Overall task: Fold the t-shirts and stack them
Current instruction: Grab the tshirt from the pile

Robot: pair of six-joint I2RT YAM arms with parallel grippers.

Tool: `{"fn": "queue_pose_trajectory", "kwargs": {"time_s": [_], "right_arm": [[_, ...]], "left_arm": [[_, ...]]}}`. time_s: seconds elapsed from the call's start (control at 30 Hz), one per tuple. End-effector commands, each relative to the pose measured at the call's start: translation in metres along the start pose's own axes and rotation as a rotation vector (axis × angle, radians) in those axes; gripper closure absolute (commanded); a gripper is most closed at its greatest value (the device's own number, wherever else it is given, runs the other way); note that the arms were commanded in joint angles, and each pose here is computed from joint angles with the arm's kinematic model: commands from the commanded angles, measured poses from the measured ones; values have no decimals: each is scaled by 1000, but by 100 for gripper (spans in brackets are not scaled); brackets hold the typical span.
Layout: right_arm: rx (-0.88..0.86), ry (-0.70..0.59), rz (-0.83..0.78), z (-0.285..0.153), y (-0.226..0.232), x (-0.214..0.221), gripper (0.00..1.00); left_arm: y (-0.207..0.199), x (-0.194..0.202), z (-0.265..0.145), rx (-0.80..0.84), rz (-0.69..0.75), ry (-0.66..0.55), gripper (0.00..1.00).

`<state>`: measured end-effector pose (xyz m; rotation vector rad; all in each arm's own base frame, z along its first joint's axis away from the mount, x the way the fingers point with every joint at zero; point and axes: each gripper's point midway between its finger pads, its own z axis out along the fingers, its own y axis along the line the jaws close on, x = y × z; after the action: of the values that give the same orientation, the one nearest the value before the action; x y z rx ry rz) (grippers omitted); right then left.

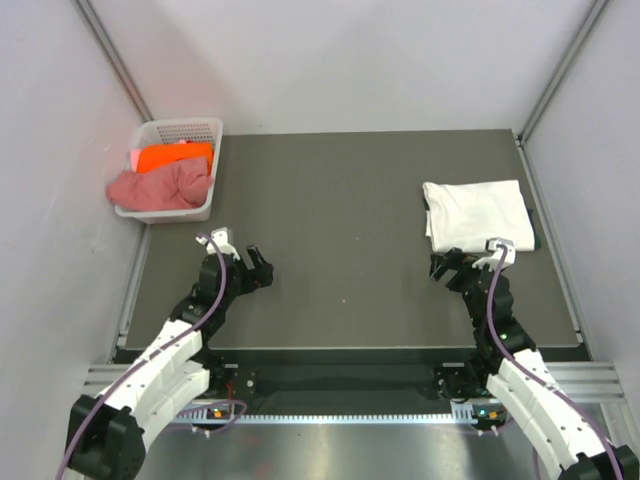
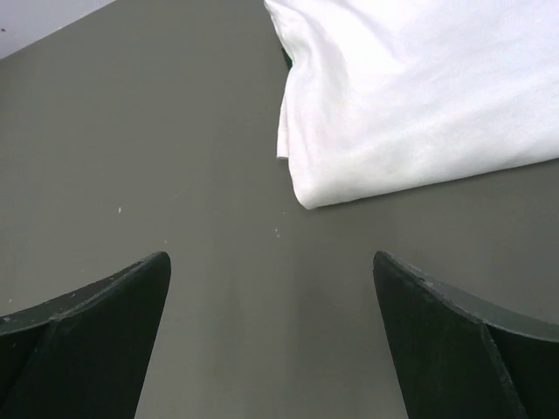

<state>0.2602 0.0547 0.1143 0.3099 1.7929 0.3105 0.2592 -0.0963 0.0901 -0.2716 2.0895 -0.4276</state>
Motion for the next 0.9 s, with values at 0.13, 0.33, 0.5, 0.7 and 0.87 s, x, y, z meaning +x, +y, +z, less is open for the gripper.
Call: {"fn": "queue_pose_trajectory", "kwargs": {"time_s": [0.13,0.33,0.5,0.7,0.87], "right_arm": [[-14,-81,33,1,9,-28,0],[-15,-33,15,6,13,-24,0],[-27,-43,17,5,15,-25,0],[-28,-56,22,3,14,-26,0],[-39,-54,20,3,15,-25,1]], "left_arm": [[-5,-101,-19,-261,-91,-81,1],[32,-224,-20,-480,-261,-122,3],[88,-257,13,-622,-386,-117,4],[107,-269,64,-648,-403,-88,7],[130,-256,104,-638,-530,-71,6]]}}
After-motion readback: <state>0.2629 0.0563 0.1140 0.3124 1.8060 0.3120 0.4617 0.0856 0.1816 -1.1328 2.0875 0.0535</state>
